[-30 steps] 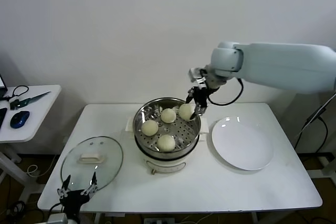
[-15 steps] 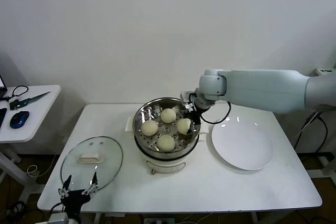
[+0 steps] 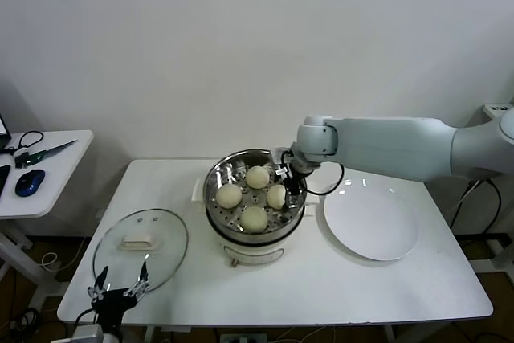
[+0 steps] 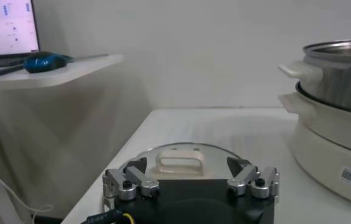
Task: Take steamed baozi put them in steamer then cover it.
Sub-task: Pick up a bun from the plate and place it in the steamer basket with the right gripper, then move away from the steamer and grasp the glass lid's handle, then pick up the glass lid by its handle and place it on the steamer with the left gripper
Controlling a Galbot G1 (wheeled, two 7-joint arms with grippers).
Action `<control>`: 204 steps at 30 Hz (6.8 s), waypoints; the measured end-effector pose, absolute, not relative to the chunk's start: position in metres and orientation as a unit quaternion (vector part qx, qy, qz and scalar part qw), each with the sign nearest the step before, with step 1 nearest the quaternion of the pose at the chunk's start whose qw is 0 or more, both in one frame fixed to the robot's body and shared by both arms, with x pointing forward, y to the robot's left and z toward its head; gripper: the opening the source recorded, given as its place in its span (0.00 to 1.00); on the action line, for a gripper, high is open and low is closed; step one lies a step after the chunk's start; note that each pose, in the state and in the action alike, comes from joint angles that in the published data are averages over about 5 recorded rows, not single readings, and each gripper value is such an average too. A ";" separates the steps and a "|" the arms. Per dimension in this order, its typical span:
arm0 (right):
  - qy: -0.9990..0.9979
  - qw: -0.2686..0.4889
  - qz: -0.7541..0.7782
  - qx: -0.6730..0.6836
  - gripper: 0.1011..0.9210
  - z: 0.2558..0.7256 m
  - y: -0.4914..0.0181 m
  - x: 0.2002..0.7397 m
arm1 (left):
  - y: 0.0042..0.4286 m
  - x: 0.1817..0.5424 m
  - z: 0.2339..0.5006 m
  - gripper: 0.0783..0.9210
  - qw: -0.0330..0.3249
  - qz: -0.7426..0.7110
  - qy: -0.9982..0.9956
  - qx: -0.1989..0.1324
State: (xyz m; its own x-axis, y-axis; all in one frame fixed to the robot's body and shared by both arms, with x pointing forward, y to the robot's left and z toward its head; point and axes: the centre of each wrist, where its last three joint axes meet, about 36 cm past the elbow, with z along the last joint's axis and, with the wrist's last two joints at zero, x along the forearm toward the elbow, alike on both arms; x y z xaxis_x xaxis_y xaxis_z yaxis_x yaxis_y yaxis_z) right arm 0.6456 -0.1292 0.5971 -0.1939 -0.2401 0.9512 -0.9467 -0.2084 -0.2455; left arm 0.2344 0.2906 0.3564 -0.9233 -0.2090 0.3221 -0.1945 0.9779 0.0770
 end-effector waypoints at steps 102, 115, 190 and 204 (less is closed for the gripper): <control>-1.000 0.029 -0.008 0.005 0.88 0.283 -0.305 0.191 | 0.386 0.331 0.220 0.83 0.025 -0.743 -0.668 0.021; -1.000 0.026 -0.008 0.011 0.88 0.283 -0.299 0.189 | 0.380 0.335 0.218 0.40 0.033 -0.737 -0.675 0.014; -0.998 0.041 0.020 0.032 0.88 0.284 -0.305 0.193 | 0.047 0.403 0.442 0.06 -0.029 -0.664 -0.747 0.001; -0.999 0.035 0.019 0.026 0.88 0.287 -0.305 0.193 | 0.037 0.412 0.416 0.06 -0.023 -0.687 -0.727 -0.003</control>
